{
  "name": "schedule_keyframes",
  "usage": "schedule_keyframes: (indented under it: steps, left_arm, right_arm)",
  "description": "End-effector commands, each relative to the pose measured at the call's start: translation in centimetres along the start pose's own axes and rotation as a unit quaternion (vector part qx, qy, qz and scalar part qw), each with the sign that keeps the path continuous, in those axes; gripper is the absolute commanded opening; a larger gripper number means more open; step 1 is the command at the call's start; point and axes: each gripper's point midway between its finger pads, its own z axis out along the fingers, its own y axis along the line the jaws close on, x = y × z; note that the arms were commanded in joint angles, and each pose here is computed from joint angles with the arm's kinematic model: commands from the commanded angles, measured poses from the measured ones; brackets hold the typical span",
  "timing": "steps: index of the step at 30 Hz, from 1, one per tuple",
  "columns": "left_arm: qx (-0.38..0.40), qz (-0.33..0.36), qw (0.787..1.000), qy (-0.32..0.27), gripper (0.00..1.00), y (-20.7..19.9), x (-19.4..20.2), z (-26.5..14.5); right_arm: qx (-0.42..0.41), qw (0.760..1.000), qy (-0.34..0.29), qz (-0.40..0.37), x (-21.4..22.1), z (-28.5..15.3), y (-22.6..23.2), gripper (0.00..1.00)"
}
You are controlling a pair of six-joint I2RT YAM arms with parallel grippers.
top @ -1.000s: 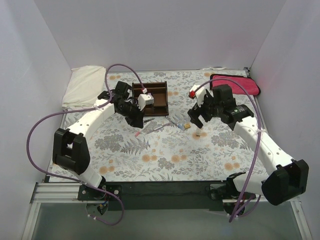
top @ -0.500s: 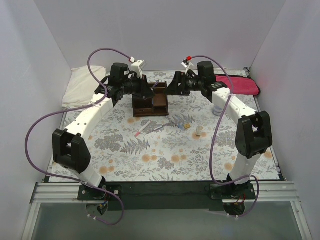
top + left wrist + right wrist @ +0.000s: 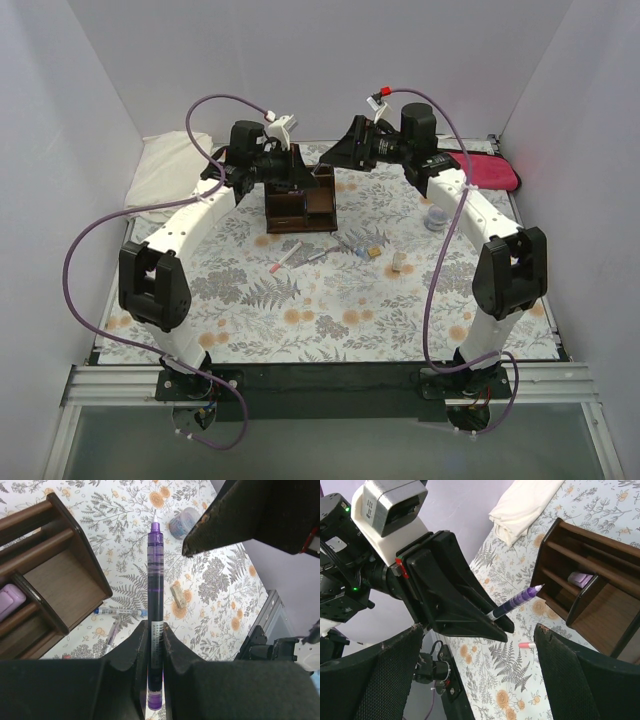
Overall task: Sort the stationery into containers
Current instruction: Place the pen in the storage box.
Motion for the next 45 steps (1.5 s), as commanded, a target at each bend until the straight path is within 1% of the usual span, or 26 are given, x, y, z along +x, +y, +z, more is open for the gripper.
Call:
schedule_keyframes:
  steps: [1,5,6,8,9,12,14,17,19,20,25,26,27,28,29,30,35,36,37,38,41,42,43,44,45]
  left_arm:
    - [0.019,0.024,0.999,-0.041,0.00,-1.9,-3.4,-0.6]
    - [0.027,0.030,0.998,-0.047,0.00,-2.5,-4.0,-0.6]
    - [0.029,0.031,0.998,-0.048,0.00,-2.6,-4.0,-0.6]
    - [0.032,0.033,0.998,-0.048,0.00,-3.0,-4.0,-0.7]
    - [0.033,0.035,0.998,-0.048,0.00,-3.3,-3.9,-0.8]
    - [0.036,0.038,0.997,-0.047,0.00,-3.8,-3.8,-0.9]
    - [0.039,0.037,0.998,-0.044,0.00,-4.1,-3.5,-0.9]
    - [0.042,0.039,0.997,-0.042,0.00,-4.4,-3.4,-0.7]
    - [0.044,0.041,0.997,-0.041,0.00,-4.5,-3.4,-0.6]
    - [0.046,0.043,0.997,-0.042,0.00,-4.7,-3.5,-0.5]
    - [0.042,0.046,0.997,-0.045,0.00,-4.6,-3.8,-0.3]
    - [0.043,0.047,0.997,-0.046,0.00,-4.6,-3.8,-0.3]
    - [0.045,0.047,0.997,-0.045,0.00,-4.7,-3.8,-0.3]
    - [0.047,0.047,0.997,-0.043,0.00,-4.7,-3.7,-0.2]
    - [0.050,0.049,0.997,-0.045,0.00,-4.8,-3.8,-0.2]
    - [0.052,0.047,0.997,-0.043,0.00,-4.8,-3.7,-0.2]
    - [0.056,0.048,0.996,-0.041,0.00,-5.0,-3.6,-0.1]
    - [0.056,0.049,0.996,-0.042,0.00,-5.0,-3.7,-0.2]
    - [0.055,0.047,0.997,-0.040,0.00,-4.9,-3.5,-0.1]
    - [0.055,0.049,0.996,-0.040,0.00,-4.9,-3.5,-0.2]
    - [0.045,0.049,0.997,-0.040,0.00,-4.6,-3.3,-0.2]
    - [0.039,0.060,0.997,-0.041,0.12,-4.5,-3.5,-0.4]
    - [0.030,0.064,0.997,-0.041,0.29,-4.3,-3.5,-0.6]
    - [-0.002,0.063,0.997,-0.043,0.41,-3.5,-3.8,-1.0]
    - [-0.021,0.087,0.995,-0.045,0.50,-3.1,-4.1,-1.6]
  right_arm:
    - [-0.015,1.000,-0.011,-0.009,-0.5,-0.5,1.8,0.93]
    - [-0.012,1.000,-0.006,-0.005,-0.1,-0.1,1.2,0.85]
    - [-0.011,1.000,-0.006,-0.006,0.0,0.0,1.1,0.81]
    - [-0.009,1.000,-0.006,-0.006,0.0,0.3,1.0,0.79]
    - [-0.007,1.000,-0.011,-0.007,-0.3,0.3,1.1,0.75]
    - [-0.002,1.000,-0.020,-0.010,-0.9,0.8,1.0,0.69]
    - [-0.004,1.000,-0.024,-0.012,-1.5,1.1,1.2,0.67]
    - [-0.012,0.999,-0.027,-0.021,-2.0,1.7,2.0,0.58]
    - [-0.010,0.999,-0.028,-0.022,-2.1,2.0,2.0,0.46]
    - [-0.007,0.999,-0.029,-0.020,-2.0,2.2,1.9,0.25]
    - [-0.006,0.999,-0.027,-0.019,-1.7,2.4,1.9,0.19]
    - [-0.006,0.999,-0.025,-0.019,-1.5,2.4,1.9,0.13]
    - [-0.003,0.999,-0.027,-0.018,-1.6,2.3,1.9,0.13]
    - [-0.002,0.999,-0.028,-0.019,-1.5,2.4,1.8,0.14]
    - [0.004,0.999,-0.030,-0.015,-1.6,2.4,1.5,0.20]
    - [0.008,0.999,-0.029,-0.013,-1.4,2.5,1.4,0.22]
    - [0.008,0.999,-0.031,-0.020,-1.9,2.8,1.6,0.27]
    - [0.005,0.999,-0.030,-0.025,-1.9,2.9,1.7,0.24]
    - [-0.002,0.999,-0.028,-0.035,-1.9,3.0,2.0,0.16]
    - [-0.009,0.999,-0.021,-0.045,-1.7,3.2,2.0,0.02]
    - [-0.029,0.997,-0.015,-0.072,-1.9,3.5,2.8,0.01]
    - [-0.033,0.995,-0.015,-0.094,-2.0,3.5,2.8,0.01]
    - [-0.037,0.994,-0.016,-0.106,-2.3,3.5,3.0,0.01]
    - [-0.039,0.993,-0.012,-0.113,-2.3,3.6,2.7,0.01]
    - [-0.039,0.991,-0.014,-0.129,-2.7,3.5,2.3,0.01]
